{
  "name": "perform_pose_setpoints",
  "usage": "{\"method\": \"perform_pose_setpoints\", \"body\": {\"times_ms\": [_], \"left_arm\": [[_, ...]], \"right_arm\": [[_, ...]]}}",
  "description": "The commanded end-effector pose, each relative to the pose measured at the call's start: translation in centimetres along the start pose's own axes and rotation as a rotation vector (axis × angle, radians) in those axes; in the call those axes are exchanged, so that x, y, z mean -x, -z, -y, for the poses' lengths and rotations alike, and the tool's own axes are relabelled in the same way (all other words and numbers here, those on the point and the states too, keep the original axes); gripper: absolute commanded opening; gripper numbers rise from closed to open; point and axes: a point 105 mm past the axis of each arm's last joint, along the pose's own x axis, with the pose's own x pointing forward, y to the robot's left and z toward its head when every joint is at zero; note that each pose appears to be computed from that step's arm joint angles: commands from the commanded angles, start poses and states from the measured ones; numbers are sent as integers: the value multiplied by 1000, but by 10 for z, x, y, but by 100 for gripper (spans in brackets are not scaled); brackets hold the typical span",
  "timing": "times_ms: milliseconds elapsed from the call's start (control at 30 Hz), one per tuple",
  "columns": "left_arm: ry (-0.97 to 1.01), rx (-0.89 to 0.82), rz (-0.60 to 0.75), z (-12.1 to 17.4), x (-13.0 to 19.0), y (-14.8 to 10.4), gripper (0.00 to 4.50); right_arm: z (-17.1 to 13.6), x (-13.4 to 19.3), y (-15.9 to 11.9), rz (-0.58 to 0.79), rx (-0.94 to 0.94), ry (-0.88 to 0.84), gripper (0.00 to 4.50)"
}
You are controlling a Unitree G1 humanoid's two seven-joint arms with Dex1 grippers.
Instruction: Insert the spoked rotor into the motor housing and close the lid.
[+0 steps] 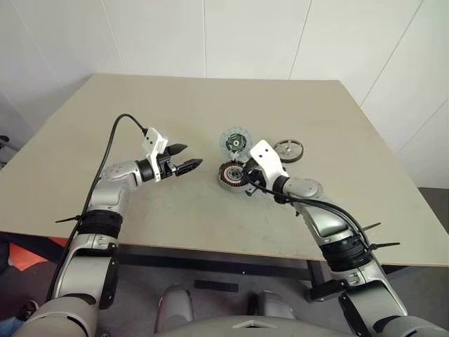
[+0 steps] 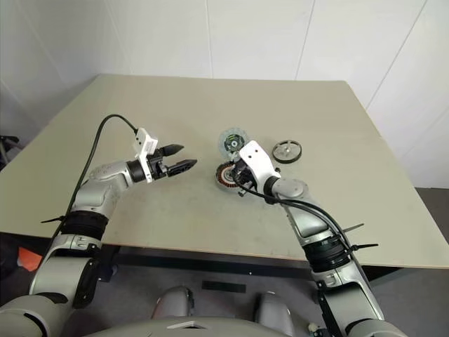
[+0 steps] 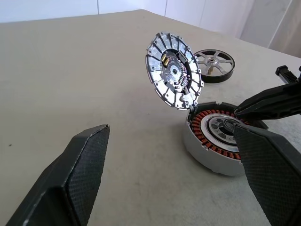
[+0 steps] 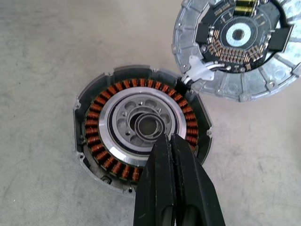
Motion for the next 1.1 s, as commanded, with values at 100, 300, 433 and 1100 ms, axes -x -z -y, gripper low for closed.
{"method": "perform_pose_setpoints", "body": {"times_ms": [100, 300, 433, 1100], "left_arm": [[5, -43, 34, -2, 0, -17, 443], [-3, -47, 37, -3, 1, -17, 443], [-11, -47, 40, -4, 3, -17, 443], [2, -44, 37, -1, -2, -17, 443]], "right_arm": [[-2, 1, -4, 7, 22, 1, 1], [-7, -6, -5, 8, 31, -18, 1], [-11, -11, -9, 16, 45, -37, 1], [-1, -5, -55, 150, 99, -2, 1]]}}
